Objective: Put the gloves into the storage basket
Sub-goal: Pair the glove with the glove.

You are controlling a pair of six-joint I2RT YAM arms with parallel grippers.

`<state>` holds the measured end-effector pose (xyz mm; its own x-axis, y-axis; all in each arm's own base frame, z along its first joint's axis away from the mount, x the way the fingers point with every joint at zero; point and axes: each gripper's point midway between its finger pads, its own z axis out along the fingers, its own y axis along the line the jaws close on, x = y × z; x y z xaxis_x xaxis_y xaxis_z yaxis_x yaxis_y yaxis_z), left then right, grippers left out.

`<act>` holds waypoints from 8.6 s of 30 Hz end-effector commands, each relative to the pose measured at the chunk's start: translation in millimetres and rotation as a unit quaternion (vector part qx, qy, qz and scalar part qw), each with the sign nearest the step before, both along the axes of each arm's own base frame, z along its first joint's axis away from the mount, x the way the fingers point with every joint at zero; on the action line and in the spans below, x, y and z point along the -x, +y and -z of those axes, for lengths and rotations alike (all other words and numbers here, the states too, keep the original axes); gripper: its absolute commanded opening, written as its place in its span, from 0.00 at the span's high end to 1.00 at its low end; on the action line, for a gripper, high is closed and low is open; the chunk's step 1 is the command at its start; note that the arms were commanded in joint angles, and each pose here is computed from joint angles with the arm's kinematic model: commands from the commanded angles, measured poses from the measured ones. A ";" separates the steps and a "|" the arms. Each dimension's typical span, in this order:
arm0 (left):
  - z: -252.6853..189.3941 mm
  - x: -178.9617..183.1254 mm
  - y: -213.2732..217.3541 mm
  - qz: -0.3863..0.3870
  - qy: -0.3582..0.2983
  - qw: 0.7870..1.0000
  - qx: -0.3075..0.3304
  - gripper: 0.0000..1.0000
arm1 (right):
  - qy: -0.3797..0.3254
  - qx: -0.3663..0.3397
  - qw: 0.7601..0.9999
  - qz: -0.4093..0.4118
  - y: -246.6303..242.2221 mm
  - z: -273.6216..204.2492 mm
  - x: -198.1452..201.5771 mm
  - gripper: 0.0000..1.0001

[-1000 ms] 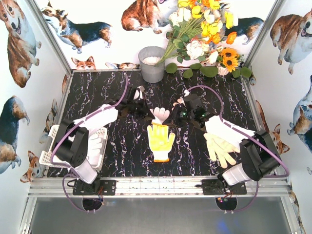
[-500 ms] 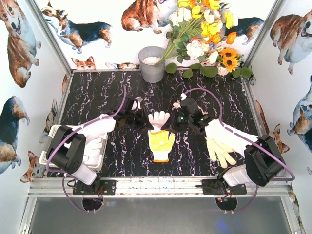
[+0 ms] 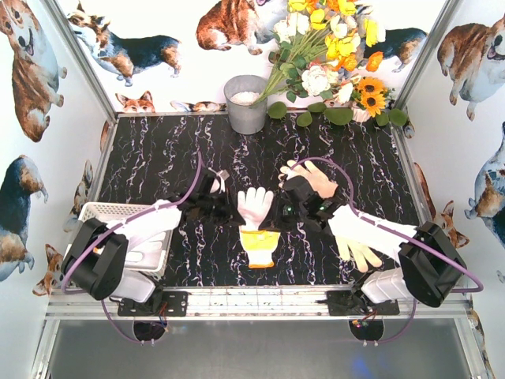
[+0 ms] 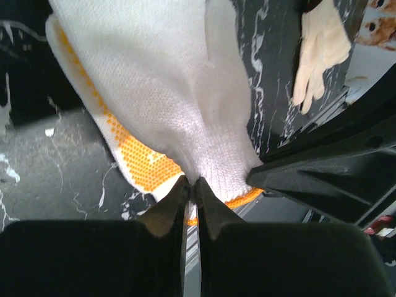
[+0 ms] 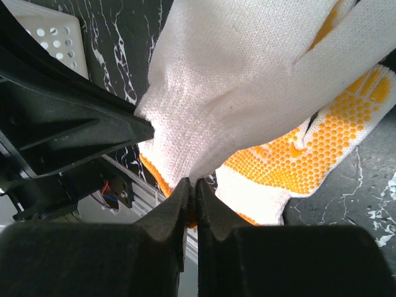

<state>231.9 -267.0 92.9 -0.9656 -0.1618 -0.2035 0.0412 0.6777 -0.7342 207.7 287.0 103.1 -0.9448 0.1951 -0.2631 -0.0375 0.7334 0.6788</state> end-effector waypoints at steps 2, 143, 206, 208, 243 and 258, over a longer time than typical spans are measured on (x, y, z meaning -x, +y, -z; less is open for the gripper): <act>14.9 22.6 6.2 0.009 0.016 1.000 -0.013 0.98 | 0.003 0.006 1.000 -0.003 4.7 6.5 11.8 0.99; 113.7 8.6 49.3 -0.134 0.025 0.983 -0.120 1.00 | 0.084 -0.062 0.993 -0.060 36.3 2.7 115.5 0.90; 58.1 54.1 4.3 0.040 0.027 0.999 0.006 0.60 | 0.033 0.129 0.990 0.038 -26.2 62.2 25.1 0.66; 55.3 50.1 -4.1 0.039 0.027 0.999 0.025 0.59 | 0.030 0.141 0.989 0.041 -34.1 66.0 12.4 0.66; 47.4 82.0 -6.7 0.045 0.042 0.998 -0.021 0.89 | 0.097 0.000 0.995 0.008 -16.2 20.5 85.0 0.43; 81.1 88.3 0.0 0.071 0.064 0.993 -0.072 0.94 | 0.106 -0.008 0.994 0.019 -6.5 40.3 90.6 0.51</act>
<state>143.9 -268.4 18.2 -0.9969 -0.0363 -0.0695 0.0184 0.7532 -0.6576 109.5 273.6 55.9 -0.9810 0.1919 -0.0292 0.1313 0.7670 0.6280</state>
